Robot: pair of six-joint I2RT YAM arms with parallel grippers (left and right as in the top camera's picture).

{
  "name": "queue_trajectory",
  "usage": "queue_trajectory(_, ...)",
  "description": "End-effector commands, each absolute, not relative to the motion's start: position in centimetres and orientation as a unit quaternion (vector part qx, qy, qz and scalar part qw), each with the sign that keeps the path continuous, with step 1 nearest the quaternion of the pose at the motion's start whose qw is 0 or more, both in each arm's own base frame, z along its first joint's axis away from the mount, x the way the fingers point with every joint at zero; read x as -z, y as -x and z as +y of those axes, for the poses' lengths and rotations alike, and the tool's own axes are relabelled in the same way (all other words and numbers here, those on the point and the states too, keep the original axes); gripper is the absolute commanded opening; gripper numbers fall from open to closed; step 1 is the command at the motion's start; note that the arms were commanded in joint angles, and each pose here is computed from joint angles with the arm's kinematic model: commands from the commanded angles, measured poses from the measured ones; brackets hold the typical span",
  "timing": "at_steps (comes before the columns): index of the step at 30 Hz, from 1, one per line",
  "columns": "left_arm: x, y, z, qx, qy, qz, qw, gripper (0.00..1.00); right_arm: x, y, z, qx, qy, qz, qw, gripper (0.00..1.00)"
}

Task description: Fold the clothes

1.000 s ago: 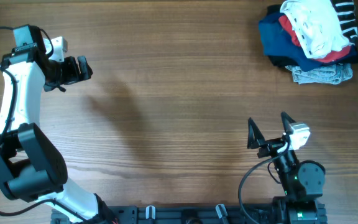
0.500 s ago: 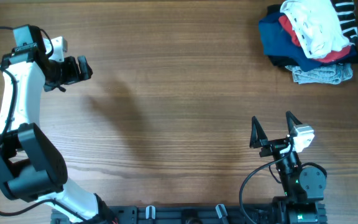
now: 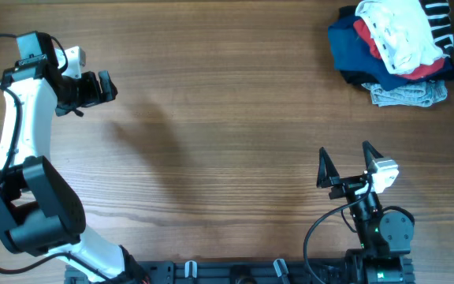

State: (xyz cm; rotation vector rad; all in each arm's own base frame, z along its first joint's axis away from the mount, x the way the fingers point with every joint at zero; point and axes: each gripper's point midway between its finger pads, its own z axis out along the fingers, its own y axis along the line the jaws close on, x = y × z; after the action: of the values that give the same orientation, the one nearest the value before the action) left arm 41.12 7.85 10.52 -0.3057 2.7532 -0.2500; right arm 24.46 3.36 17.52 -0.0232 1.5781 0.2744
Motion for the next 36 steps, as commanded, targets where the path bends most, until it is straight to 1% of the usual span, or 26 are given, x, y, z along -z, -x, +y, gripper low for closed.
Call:
queue_trajectory(1,-13.1,-41.5,7.8,0.089,0.104,0.968,0.211,1.00,-17.7,-24.5,3.1,-0.117,0.005,0.704,0.700,1.00)
queue_trajectory(6,-18.1,-41.3,7.7,0.077,0.094,0.954,0.276,1.00,-17.7,-24.5,3.1,-0.117,0.005,0.704,0.700,1.00)
queue_trajectory(11,-24.4,-39.9,6.9,0.067,0.077,0.931,0.352,1.00,-17.7,-24.5,3.1,-0.117,0.005,0.704,0.700,1.00)
queue_trajectory(13,-28.0,-39.6,5.6,0.071,0.052,0.906,0.413,1.00,-17.7,-24.5,3.1,-0.117,0.005,0.704,0.700,1.00)
queue_trajectory(15,-30.4,-39.2,4.4,0.076,0.029,0.883,0.461,1.00,-17.7,-24.5,3.1,-0.117,0.005,0.704,0.700,1.00)
queue_trajectory(19,-33.5,-37.1,2.2,0.074,-0.008,0.838,0.540,1.00,-17.7,-24.5,3.1,-0.117,0.005,0.704,0.700,1.00)
queue_trajectory(22,-33.5,-34.5,1.4,0.070,-0.020,0.814,0.576,1.00,-17.7,-24.5,3.1,-0.117,0.005,0.704,0.700,1.00)
queue_trajectory(23,-32.7,-33.0,1.1,0.066,-0.023,0.802,0.593,1.00,-17.7,-24.5,3.1,-0.117,0.005,0.704,0.700,1.00)
queue_trajectory(27,-30.1,-30.0,0.5,0.058,-0.032,0.774,0.629,1.00,-17.7,-24.5,3.1,-0.117,0.005,0.704,0.700,1.00)
queue_trajectory(33,-24.6,-27.8,-0.1,0.073,-0.020,0.756,0.650,1.00,-17.7,-24.5,3.1,-0.117,0.005,0.704,0.700,1.00)
queue_trajectory(36,-22.7,-27.0,-0.5,0.076,-0.029,0.736,0.672,1.00,-17.7,-24.5,3.1,-0.117,0.005,0.704,0.700,1.00)
